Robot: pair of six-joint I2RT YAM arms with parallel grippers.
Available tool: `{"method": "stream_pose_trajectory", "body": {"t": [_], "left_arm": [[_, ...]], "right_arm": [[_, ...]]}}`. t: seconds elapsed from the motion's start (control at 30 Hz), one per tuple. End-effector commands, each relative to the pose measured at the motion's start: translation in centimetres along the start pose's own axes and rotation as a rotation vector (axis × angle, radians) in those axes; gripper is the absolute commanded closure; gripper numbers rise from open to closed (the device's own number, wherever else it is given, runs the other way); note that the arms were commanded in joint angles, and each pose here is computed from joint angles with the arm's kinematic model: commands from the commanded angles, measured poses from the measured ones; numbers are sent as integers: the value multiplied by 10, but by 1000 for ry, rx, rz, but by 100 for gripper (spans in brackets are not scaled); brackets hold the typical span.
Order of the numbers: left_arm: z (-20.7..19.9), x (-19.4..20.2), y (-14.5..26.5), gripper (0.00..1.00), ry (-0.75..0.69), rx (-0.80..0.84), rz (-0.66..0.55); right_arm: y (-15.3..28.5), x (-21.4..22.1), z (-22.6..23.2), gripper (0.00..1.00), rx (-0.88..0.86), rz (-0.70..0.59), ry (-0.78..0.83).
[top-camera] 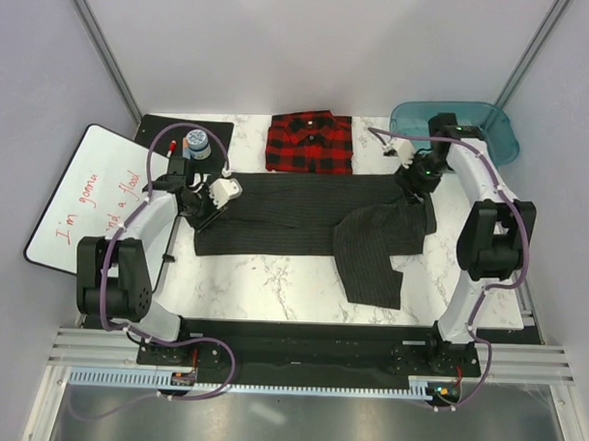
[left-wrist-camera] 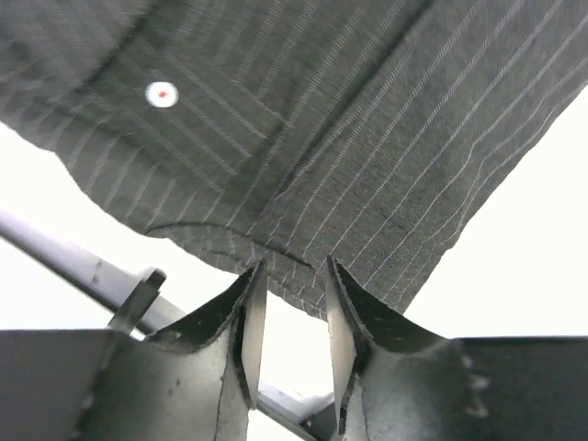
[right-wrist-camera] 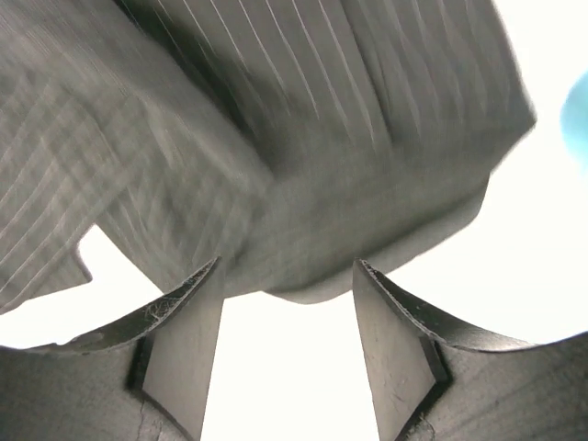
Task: Fold and stack the long sleeve shirts
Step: Fold the shirt
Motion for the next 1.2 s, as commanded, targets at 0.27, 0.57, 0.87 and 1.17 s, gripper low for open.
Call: {"method": "stream_pose_trajectory", "body": {"t": [0.27,0.57,0.87,1.17], "left_arm": [[-25,-26,-11,65,219,78,-75],[-51,17,-49,71,196,110,134],[-99,13,-19,70,102,174,77],[-105,-109,70,44,-127,134,-384]], "right_arm": [[-52,62,35,51,-217,95,-262],[-87,129,46,58,-167,284,-251],[-43,166,100,55,-201,319,-214],[24,101,113,45,-255,54,-100]]}}
Point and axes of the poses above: each gripper's point midway between its finger pads, its own y axis back along the fingers, its own z axis along the line the jaws close on, x = y × z, the point moved 1 cm from there along y, back along the fingers, and after that the axes turned 10 degrees about -y, right-handed, at the moved point
